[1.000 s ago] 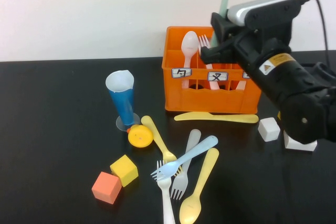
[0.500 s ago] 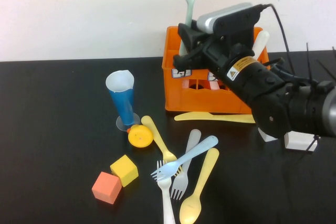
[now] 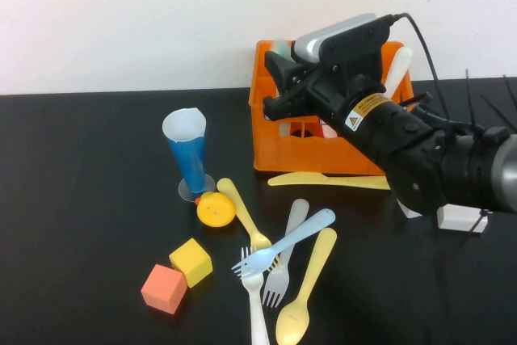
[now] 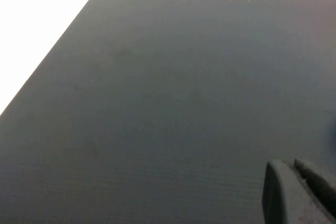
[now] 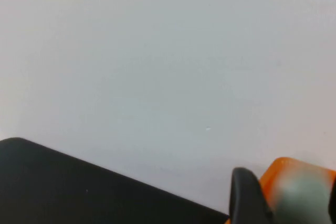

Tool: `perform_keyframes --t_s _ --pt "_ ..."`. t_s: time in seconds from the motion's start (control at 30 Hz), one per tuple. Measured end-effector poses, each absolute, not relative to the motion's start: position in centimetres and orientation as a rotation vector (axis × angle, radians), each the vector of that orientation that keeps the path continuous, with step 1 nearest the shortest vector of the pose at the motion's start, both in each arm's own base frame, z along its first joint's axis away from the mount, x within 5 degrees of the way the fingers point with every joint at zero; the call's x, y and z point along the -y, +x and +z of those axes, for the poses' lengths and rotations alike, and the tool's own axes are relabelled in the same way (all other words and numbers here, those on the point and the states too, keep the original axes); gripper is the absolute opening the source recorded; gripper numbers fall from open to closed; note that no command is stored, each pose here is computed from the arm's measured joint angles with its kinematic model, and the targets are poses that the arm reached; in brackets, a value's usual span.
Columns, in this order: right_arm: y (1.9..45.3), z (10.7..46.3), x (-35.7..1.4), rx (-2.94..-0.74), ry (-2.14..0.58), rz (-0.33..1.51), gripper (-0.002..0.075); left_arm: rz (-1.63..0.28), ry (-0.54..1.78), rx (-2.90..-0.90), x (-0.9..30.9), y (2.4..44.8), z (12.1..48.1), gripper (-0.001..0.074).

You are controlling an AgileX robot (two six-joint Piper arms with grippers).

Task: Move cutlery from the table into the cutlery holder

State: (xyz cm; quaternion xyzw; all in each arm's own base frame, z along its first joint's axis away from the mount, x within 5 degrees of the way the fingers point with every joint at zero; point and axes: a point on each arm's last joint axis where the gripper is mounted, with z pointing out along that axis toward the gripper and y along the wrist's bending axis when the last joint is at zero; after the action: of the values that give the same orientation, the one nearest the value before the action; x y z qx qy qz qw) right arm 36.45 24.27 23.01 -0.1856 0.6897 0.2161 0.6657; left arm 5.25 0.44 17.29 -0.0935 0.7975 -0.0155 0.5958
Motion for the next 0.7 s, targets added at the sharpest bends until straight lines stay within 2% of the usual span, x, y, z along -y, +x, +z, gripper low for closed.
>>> perform_keyframes --t_s 0.1,0.2,0.4,0.47,0.6,0.7 --pt "35.8 23.8 -23.9 -1.547 -0.425 0.488 0.0314 -0.036 -0.217 -1.852 -0.4 5.2 17.3 -0.0001" --pt "34.3 25.0 -22.9 -1.537 -0.423 0.490 0.0259 -0.036 -0.217 -1.852 -0.4 5.2 17.3 -0.0001" --pt "29.2 28.6 -19.9 -1.472 -0.507 0.463 0.0067 -0.036 -0.217 -1.852 -0.4 5.2 17.3 -0.0001" --pt "27.3 29.6 -19.2 -1.434 -0.587 0.445 0.0029 -0.036 -0.217 -1.852 -0.4 5.2 17.3 -0.0001" --pt "23.5 31.4 -17.4 -1.368 -0.734 0.394 0.0006 -0.036 -0.217 -1.852 -0.4 5.2 17.3 -0.0001" --pt "20.8 32.2 -15.4 -1.397 -0.781 0.333 0.0000 -0.036 -0.217 -1.852 -0.4 5.2 17.3 -0.0001"
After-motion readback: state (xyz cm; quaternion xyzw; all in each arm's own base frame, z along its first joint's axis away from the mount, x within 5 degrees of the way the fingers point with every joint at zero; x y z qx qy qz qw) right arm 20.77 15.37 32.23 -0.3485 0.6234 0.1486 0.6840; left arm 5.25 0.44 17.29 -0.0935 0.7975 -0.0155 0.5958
